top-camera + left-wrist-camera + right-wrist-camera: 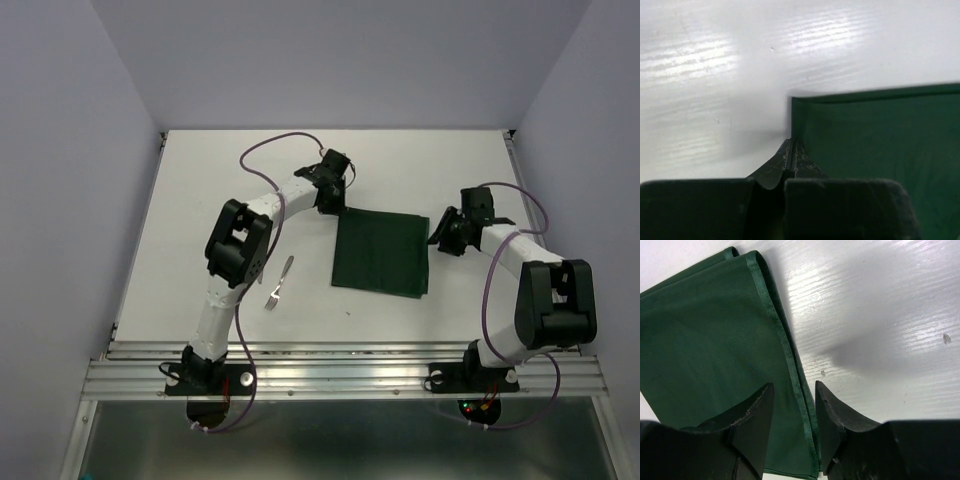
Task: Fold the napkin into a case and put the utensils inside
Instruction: Smooth out the square-folded napkin at the center of the board, then pick up the top corner of the square-folded napkin from the center of the board.
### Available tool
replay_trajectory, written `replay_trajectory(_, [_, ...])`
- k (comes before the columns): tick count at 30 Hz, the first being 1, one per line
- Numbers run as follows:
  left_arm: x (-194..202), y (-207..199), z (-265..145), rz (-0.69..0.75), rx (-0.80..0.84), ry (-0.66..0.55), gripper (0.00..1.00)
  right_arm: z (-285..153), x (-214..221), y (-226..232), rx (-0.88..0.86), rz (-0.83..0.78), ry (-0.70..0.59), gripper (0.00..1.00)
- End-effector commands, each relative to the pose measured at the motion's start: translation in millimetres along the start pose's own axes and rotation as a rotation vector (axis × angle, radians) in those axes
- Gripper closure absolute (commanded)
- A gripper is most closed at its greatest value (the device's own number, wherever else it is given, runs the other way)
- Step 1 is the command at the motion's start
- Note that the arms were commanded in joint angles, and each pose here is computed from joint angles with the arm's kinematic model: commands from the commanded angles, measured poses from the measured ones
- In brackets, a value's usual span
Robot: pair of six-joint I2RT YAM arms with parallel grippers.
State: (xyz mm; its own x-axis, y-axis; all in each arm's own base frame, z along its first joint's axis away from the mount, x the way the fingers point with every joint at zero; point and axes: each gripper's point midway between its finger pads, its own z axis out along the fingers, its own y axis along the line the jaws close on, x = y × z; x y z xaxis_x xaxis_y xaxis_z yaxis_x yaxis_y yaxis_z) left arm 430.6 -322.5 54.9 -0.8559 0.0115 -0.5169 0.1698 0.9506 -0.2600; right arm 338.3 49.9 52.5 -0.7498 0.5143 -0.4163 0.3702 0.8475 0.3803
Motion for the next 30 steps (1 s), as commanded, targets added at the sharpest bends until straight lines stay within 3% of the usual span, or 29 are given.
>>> replay_trajectory(1, [-32,-4,-3,0.005,-0.023,-0.078,1.0,-5,-3,7,-0.025,-0.021,-0.01,0.56])
replay_trajectory(13, [-1,9,39,0.002,-0.039,0.011,1.0,-7,10,9,-0.026,-0.038,0.017,0.58])
replay_trajectory(23, [46,0,10,0.048,-0.028,0.049,1.0,-38,63,-7,-0.02,0.038,0.06,0.62])
replay_trajectory(30, [38,-2,-15,0.055,-0.063,-0.002,1.0,-48,100,-18,0.023,0.109,0.079,0.6])
